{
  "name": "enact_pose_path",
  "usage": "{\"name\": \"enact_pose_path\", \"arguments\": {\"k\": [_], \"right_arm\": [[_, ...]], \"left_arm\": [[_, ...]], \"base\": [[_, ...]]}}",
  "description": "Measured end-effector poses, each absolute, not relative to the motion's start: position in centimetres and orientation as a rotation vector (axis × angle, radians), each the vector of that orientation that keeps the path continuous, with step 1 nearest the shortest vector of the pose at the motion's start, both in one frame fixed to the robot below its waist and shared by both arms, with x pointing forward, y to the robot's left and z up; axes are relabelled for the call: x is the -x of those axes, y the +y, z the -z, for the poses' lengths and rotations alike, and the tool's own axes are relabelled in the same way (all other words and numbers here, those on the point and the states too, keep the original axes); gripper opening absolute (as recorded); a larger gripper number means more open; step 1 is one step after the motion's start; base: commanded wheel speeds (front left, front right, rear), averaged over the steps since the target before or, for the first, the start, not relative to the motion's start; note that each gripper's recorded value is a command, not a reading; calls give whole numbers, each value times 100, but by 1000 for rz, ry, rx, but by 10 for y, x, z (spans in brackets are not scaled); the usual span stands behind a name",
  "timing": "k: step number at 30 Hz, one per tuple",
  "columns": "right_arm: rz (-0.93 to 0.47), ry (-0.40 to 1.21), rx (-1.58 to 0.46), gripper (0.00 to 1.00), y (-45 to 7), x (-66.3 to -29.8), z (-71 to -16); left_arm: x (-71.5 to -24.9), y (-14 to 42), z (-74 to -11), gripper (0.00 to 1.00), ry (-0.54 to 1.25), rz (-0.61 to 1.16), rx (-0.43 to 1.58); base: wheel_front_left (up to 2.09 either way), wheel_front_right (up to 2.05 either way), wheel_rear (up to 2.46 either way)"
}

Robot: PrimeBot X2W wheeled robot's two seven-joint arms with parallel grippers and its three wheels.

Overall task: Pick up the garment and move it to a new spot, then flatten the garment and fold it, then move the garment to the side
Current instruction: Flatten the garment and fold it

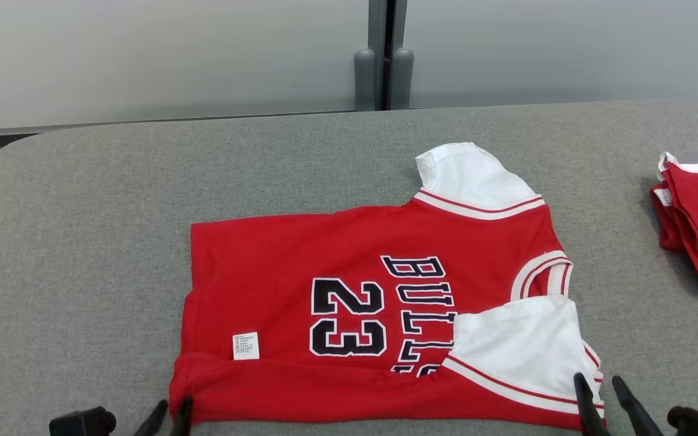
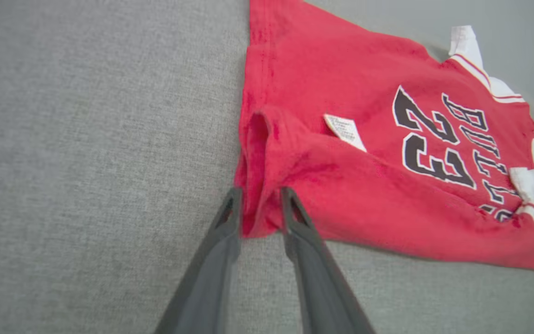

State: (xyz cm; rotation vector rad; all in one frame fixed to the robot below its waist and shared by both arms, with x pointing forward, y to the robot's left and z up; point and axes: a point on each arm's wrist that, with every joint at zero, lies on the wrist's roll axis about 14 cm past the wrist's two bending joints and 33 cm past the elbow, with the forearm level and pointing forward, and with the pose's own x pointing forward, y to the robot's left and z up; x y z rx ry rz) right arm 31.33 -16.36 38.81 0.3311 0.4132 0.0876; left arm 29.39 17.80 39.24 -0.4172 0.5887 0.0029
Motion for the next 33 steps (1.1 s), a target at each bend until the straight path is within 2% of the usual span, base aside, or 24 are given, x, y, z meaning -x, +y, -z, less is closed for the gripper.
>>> {"name": "enact_pose_path", "arguments": {"k": [8, 13, 27, 33], "right_arm": [[-152, 151, -212, 100, -162, -359, -455], [-165, 70, -175, 100, -162, -368, -485], [-173, 64, -175, 100, -157, -365, -497], [-176, 71, -184, 100, -154, -375, -494]], "left_arm": [[-338, 186, -438, 100, 285, -35, 348], [-359, 190, -477, 100, 91, -37, 272], [-362, 181, -477, 100, 93, -11, 231], [-390, 169, -468, 100, 152, 50, 233]], "base": [[0, 0, 0], [0, 0, 0], [0, 0, 0], [0, 0, 0]]}}
